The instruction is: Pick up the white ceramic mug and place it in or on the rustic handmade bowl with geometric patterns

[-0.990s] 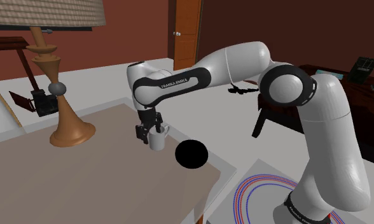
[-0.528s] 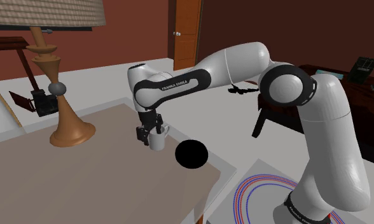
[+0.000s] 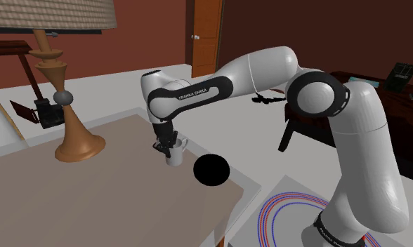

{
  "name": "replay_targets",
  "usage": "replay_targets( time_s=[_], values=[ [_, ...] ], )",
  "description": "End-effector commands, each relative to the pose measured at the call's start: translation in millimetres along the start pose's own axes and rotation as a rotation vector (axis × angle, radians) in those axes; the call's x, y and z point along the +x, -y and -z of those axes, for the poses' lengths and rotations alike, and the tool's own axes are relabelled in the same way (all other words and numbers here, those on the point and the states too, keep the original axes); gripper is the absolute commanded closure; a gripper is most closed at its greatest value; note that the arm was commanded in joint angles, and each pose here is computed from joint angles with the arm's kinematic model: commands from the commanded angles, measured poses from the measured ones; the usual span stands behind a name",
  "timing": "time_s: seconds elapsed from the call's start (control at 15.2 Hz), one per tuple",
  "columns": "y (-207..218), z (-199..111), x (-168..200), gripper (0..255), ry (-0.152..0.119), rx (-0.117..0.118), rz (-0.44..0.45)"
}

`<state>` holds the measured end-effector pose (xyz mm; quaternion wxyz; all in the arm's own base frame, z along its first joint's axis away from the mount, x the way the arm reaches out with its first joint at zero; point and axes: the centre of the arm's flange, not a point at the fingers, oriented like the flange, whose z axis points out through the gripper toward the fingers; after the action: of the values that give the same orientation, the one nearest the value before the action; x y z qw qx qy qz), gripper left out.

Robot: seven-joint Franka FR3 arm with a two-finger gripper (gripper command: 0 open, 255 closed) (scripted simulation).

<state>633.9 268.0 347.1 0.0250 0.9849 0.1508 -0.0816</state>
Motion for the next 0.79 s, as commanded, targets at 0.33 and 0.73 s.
replay_targets(
  time_s=[0.33, 0.73],
  values=[
    [0, 16, -3, 255, 0.0, 0.0, 0.0],
    [-1, 47, -8, 255, 0.0, 0.0, 0.0]
  ],
)
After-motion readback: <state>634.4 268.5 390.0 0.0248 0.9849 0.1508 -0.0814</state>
